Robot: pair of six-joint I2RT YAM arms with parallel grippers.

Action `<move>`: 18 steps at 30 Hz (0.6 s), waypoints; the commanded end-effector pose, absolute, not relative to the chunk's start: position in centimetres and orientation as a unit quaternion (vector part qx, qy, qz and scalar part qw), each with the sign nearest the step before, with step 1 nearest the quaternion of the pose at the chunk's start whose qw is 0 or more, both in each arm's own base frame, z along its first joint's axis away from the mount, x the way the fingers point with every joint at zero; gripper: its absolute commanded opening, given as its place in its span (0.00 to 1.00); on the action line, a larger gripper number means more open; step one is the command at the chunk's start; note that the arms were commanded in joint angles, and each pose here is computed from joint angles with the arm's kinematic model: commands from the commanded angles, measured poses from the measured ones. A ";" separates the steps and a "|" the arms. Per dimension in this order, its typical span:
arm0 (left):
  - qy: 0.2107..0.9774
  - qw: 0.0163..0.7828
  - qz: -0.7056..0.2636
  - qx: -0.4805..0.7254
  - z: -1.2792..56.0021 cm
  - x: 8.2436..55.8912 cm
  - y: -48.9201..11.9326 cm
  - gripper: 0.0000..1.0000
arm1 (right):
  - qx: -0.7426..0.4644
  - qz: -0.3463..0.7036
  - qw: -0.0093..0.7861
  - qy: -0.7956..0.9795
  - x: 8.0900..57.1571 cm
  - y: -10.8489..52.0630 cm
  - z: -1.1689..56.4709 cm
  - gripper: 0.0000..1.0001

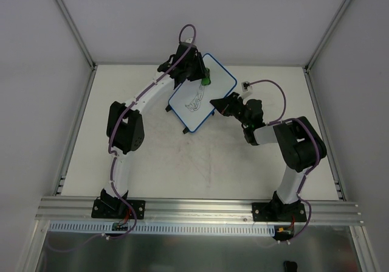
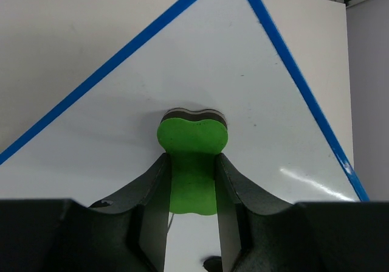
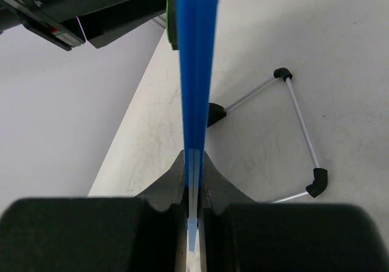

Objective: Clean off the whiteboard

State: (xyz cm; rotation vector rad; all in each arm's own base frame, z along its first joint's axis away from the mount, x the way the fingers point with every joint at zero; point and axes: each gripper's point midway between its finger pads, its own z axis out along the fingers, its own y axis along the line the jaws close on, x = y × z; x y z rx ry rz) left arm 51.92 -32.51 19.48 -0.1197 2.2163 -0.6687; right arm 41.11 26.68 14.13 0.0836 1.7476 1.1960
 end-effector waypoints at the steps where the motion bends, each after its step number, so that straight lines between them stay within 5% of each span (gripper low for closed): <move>1: 0.895 0.354 -0.256 -0.089 15.7 52.3 -29.6 0.00 | -0.037 0.518 0.495 0.696 39.4 28.9 16.6 0.00; 7: 0.901 0.337 -0.249 -0.111 14.4 52.0 -27.9 0.00 | -0.038 0.519 0.495 0.696 39.5 29.0 16.6 0.00; 18: 0.892 0.354 -0.279 -0.025 17.1 49.2 -34.3 0.00 | -0.041 0.519 0.495 0.695 39.4 29.0 16.6 0.00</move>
